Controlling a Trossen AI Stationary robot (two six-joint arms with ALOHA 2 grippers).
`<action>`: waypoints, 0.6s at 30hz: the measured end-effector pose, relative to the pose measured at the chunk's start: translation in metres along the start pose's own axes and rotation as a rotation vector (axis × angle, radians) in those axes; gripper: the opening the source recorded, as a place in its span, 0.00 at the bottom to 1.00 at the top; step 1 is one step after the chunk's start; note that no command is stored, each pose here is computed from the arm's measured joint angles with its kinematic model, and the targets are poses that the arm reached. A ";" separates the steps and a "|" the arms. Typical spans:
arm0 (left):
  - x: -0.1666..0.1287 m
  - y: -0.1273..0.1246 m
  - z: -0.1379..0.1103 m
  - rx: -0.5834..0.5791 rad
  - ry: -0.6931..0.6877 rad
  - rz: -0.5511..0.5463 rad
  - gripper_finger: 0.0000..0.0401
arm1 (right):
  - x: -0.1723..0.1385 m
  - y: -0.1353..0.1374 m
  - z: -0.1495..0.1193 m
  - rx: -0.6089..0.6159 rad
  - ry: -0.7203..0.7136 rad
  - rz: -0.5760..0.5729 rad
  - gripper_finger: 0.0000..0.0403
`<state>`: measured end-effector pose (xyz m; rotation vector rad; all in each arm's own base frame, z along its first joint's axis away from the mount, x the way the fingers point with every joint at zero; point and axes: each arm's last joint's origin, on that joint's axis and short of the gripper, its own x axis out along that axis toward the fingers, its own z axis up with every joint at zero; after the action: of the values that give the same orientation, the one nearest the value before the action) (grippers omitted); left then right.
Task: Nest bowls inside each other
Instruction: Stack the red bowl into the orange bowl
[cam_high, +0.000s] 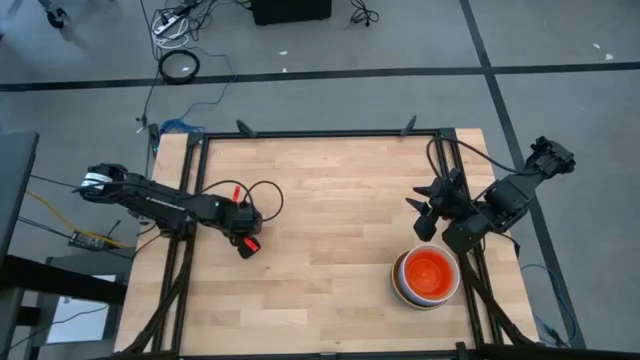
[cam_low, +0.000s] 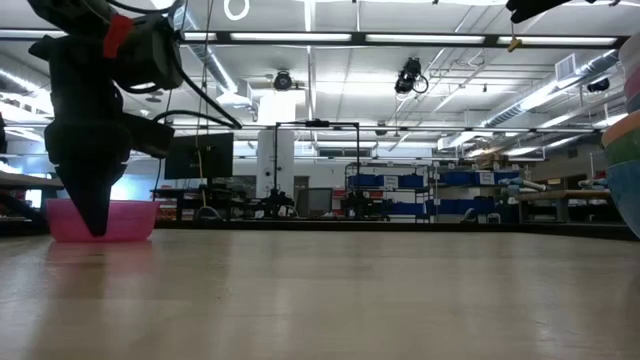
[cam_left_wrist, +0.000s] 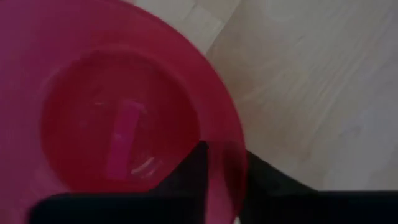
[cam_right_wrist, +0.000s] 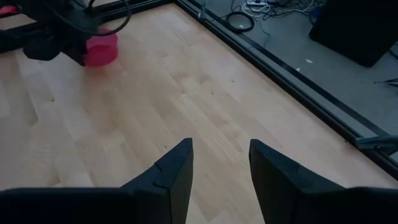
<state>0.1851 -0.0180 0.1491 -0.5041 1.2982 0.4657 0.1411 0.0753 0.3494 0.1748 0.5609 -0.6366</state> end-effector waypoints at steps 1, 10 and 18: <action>0.000 0.000 0.000 0.004 -0.001 0.000 0.11 | 0.000 0.000 0.000 0.000 0.000 0.000 0.36; -0.011 -0.010 0.012 0.031 -0.067 -0.047 0.01 | 0.000 0.000 0.000 -0.010 -0.003 -0.004 0.36; -0.087 -0.058 0.074 0.258 -0.543 -0.311 0.01 | 0.005 -0.007 0.003 -0.019 -0.024 -0.080 0.36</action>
<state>0.2592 -0.0248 0.2534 -0.3224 0.7253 0.1514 0.1418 0.0662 0.3491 0.1271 0.5525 -0.7095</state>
